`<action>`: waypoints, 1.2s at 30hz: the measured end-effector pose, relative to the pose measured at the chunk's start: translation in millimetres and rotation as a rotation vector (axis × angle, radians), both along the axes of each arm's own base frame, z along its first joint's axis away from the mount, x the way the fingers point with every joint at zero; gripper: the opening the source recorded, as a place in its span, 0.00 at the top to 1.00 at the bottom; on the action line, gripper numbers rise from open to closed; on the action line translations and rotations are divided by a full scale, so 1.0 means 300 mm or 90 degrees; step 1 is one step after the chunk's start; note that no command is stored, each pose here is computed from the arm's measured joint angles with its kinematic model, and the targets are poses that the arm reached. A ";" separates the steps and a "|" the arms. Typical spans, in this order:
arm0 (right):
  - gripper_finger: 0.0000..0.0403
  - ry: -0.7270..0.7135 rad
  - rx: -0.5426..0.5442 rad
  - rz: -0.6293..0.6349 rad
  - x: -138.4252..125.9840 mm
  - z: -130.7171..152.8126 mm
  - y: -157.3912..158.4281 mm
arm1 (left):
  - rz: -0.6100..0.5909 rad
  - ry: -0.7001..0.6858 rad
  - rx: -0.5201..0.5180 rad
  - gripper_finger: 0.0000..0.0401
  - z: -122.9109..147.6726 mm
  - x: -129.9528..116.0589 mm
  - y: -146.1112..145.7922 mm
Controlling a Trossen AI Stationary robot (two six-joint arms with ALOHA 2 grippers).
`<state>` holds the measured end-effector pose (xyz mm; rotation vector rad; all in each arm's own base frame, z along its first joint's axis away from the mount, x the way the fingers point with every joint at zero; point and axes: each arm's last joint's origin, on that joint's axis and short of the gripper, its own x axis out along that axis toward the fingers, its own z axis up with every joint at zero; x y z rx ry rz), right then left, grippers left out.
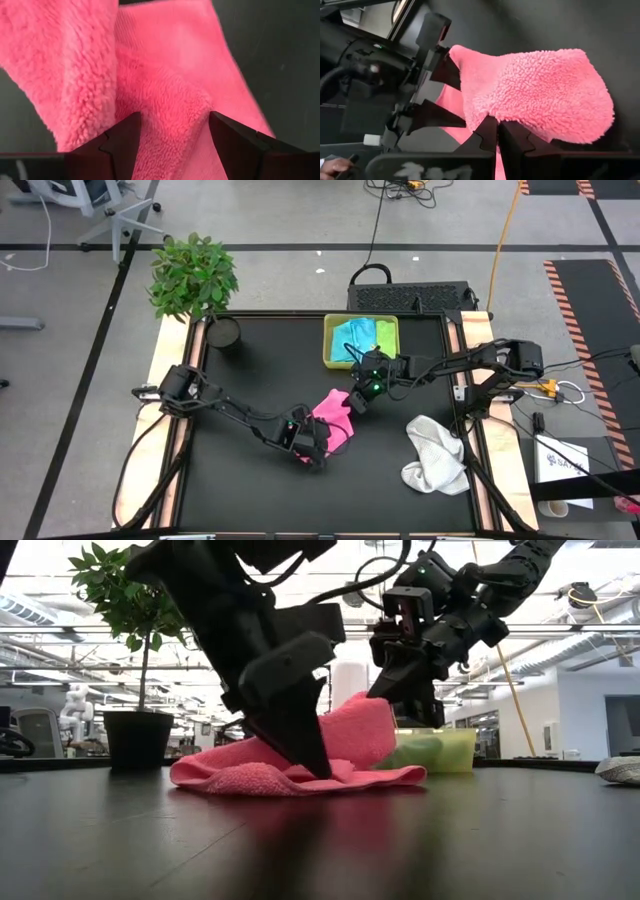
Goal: Fold microfiber towels
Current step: Fold the pink microfiber cloth
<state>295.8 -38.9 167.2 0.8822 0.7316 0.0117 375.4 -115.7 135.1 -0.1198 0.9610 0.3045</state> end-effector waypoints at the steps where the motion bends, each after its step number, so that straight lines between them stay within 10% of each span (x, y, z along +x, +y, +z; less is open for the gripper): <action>1: 1.00 0.001 0.002 0.003 0.000 -0.001 0.002 | 0.006 -0.003 0.002 0.41 0.001 0.001 0.001; 7: 1.00 -0.001 0.002 0.004 0.000 0.000 0.003 | 0.042 -0.007 0.012 0.48 -0.001 -0.004 0.006; 16: 1.00 0.007 0.003 0.004 -0.002 -0.003 0.004 | 0.037 -0.079 -0.050 0.96 0.107 0.004 -0.002; 36: 1.00 -0.051 0.003 0.002 0.014 0.027 0.002 | 0.180 -0.214 0.086 0.99 0.590 -0.308 0.135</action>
